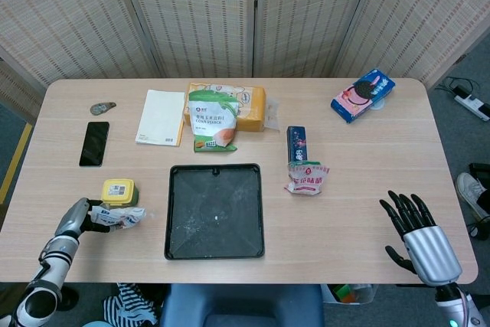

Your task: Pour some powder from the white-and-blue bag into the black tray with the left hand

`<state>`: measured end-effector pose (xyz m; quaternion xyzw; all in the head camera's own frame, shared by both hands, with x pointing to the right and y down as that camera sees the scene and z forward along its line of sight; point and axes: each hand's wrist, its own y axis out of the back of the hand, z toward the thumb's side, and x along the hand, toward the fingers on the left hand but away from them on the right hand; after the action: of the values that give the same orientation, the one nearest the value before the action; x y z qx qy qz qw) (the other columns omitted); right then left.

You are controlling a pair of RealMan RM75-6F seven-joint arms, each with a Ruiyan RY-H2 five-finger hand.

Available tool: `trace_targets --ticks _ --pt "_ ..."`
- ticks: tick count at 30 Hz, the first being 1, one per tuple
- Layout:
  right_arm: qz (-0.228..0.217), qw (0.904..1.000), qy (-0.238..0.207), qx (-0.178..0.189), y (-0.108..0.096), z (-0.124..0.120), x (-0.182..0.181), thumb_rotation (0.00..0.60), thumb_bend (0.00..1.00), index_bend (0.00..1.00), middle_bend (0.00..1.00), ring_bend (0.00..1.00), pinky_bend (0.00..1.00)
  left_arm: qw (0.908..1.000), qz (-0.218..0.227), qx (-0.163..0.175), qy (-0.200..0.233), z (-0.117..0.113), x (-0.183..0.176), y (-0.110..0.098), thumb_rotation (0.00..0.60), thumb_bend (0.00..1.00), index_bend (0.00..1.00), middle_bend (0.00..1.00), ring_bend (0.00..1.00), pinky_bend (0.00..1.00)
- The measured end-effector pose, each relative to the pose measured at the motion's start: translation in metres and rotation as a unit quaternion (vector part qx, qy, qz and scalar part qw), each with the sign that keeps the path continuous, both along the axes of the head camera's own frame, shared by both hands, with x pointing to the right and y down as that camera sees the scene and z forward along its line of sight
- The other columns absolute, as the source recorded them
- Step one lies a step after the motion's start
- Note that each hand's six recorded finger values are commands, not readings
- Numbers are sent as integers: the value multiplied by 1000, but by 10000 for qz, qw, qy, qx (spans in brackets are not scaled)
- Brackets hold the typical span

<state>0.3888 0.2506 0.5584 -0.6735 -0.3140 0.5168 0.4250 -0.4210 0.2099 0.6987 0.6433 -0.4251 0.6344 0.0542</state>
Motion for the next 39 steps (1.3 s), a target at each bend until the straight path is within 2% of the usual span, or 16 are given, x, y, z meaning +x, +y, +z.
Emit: trace_targets --ticks 3,7,10,14,17,22,31,36,39 --pt "-5 10000 13 -10 0 1 0 600 263 0 0 0 0 10000 2 27 -16 3 -6 -1 600 204 675 854 1000 1000" --pt "-10 10000 20 -13 0 1 -1 600 263 0 0 0 0 9999 121 93 8 4 -8 -1 600 201 488 659 975 1000" --pt "-5 10000 16 -4 1 0 -1 600 263 0 0 0 0 9998 176 101 35 5 -11 1 600 200 404 551 952 1000" --pt "4 10000 9 5 1 0 0 600 263 0 0 0 0 9998 187 64 64 6 -15 4 600 198 347 480 942 1000" --pt "-1 10000 14 -3 1 0 0 600 263 0 0 0 0 9997 207 67 115 5 -16 3 600 197 283 381 932 1000" --pt "-4 10000 19 -11 1 1 0 600 262 0 0 0 0 9989 345 233 212 -6 -15 -3 600 195 152 209 918 998" --pt "-5 10000 3 1 2 -1 -1 600 262 0 0 0 0 9940 453 990 134 -56 -31 -26 600 194 132 159 867 944" --pt "9 10000 14 3 1 0 0 600 263 0 0 0 0 9898 601 1291 66 -81 -41 -31 600 194 134 157 836 917" --pt "21 10000 32 0 0 1 0 600 263 0 0 0 0 9839 859 1566 53 -96 -40 -31 600 195 136 157 738 822"
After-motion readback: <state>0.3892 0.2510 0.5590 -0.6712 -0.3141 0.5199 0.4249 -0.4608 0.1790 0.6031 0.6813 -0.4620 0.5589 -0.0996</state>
